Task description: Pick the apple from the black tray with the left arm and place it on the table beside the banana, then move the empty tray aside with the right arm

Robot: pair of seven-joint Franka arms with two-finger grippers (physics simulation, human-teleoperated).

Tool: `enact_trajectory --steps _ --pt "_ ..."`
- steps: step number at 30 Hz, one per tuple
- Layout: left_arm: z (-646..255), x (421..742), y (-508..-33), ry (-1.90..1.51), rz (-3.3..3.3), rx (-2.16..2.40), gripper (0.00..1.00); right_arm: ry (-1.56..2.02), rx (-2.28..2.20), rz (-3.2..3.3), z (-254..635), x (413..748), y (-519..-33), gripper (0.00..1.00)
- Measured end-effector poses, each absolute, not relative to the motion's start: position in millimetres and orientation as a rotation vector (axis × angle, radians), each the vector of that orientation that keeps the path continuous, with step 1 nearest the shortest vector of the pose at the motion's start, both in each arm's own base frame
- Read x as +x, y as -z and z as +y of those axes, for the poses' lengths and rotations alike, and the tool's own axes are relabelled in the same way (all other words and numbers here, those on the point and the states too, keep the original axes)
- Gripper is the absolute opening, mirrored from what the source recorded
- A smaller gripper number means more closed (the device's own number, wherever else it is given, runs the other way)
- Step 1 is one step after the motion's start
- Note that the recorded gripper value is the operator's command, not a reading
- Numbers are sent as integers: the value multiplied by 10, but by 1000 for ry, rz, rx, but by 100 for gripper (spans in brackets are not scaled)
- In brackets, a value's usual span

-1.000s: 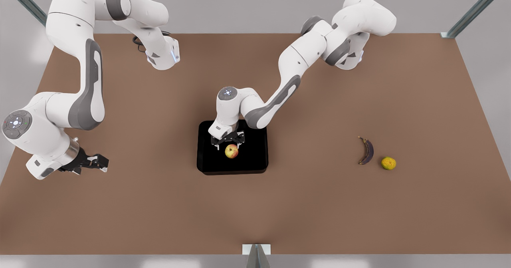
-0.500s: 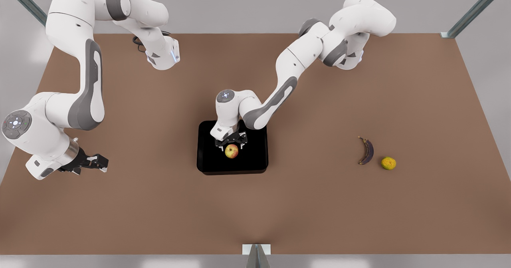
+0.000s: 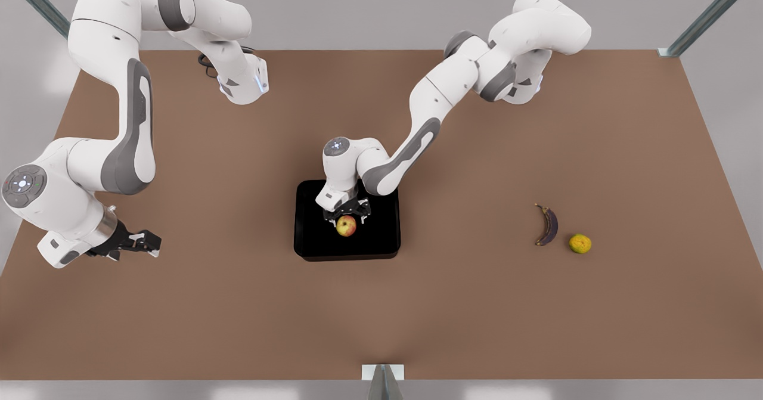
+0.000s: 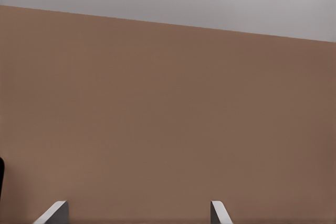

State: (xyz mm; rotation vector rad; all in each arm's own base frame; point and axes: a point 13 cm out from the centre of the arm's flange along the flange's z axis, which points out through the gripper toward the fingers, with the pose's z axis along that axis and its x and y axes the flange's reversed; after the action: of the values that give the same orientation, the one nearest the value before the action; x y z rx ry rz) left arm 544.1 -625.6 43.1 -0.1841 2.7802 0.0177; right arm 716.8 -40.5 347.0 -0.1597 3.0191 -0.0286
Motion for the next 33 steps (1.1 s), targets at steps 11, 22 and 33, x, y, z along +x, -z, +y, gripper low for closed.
enact_trajectory --steps 11,22,33 --pt "-6242 5488 -448 -11 2768 -198 74 30 -156 3019 -429 7166 -3471 100" --pt "-4012 6270 -2050 -167 2960 -574 76 -6 -411 3016 896 6800 -4371 100" --pt "-1272 6855 -1585 -201 3173 -560 76 -232 -426 3387 2931 5764 -3491 100"
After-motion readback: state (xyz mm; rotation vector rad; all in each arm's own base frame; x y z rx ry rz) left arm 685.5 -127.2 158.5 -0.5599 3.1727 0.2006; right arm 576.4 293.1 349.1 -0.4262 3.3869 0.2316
